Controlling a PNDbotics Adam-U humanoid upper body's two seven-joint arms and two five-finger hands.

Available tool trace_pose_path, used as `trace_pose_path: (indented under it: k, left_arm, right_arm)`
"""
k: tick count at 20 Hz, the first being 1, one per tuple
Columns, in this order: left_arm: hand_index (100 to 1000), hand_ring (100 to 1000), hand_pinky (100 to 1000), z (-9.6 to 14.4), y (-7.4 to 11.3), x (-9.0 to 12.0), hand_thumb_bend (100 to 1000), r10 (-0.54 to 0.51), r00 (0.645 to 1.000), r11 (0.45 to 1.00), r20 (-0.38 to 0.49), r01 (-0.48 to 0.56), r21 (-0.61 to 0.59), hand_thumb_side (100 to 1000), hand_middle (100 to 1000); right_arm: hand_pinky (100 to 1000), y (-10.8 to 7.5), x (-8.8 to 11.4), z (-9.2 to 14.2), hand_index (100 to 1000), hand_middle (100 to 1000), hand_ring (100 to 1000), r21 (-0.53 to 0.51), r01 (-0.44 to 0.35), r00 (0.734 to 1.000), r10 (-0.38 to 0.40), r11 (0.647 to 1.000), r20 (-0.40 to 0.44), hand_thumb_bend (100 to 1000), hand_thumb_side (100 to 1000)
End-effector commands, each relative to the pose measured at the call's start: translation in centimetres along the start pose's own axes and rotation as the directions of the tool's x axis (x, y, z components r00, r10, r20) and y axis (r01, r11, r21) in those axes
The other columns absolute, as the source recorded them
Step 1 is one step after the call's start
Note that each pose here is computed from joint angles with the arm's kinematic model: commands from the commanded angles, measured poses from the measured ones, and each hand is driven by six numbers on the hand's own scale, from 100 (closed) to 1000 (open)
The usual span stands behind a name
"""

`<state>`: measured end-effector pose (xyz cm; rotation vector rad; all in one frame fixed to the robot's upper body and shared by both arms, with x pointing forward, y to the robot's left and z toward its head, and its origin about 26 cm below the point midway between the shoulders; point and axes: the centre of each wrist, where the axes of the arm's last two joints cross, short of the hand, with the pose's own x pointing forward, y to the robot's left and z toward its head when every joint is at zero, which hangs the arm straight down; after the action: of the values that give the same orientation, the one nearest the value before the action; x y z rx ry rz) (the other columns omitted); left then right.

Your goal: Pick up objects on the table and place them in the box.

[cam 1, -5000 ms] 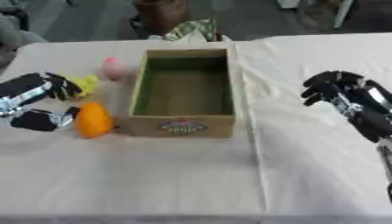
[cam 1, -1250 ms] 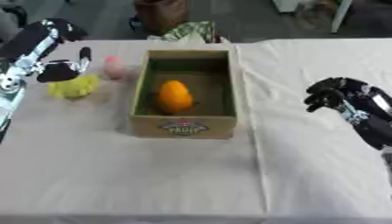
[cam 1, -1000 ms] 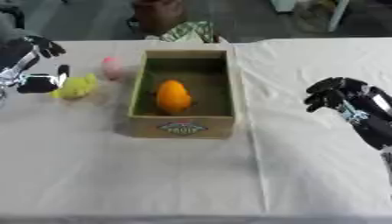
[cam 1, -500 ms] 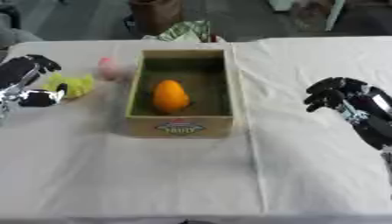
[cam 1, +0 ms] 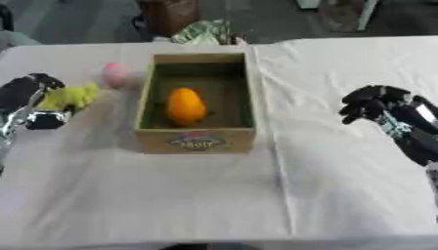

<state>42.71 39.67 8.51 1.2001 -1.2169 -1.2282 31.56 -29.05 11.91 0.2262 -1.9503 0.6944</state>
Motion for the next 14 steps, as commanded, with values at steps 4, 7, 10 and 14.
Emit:
trace_pose_path:
  k: [4, 7, 10, 14]
  left_arm:
    - [789, 693, 683, -0.3, 1.6, -0.8, 133, -0.015, 0.999, 0.997, -0.042, 0.018, 0.075, 197, 671]
    - [769, 637, 641, -0.3, 1.2, -0.8, 105, -0.02, 0.999, 0.997, -0.05, 0.023, 0.072, 144, 619]
    - [735, 586, 605, -0.2, 0.6, -0.7, 100, -0.032, 0.998, 0.999, -0.056, 0.034, 0.036, 124, 565]
    - [791, 660, 676, -0.1, 0.4, -0.7, 222, -0.045, 0.997, 0.999, -0.061, 0.047, 0.017, 186, 643]
  right_arm:
    - [617, -0.5, 0.7, -0.3, 712, 668, 665, 0.009, -0.03, 0.999, 0.03, 1.0, 0.016, 100, 496]
    - [617, -0.5, 0.7, -0.3, 712, 668, 666, 0.01, -0.03, 0.999, 0.03, 1.0, 0.016, 100, 497]
    - [617, -0.5, 0.7, -0.3, 712, 668, 665, 0.01, -0.03, 0.999, 0.03, 1.0, 0.017, 100, 497]
    - [617, -0.5, 0.7, -0.3, 712, 668, 665, 0.008, -0.031, 0.999, 0.031, 0.999, 0.016, 100, 498]
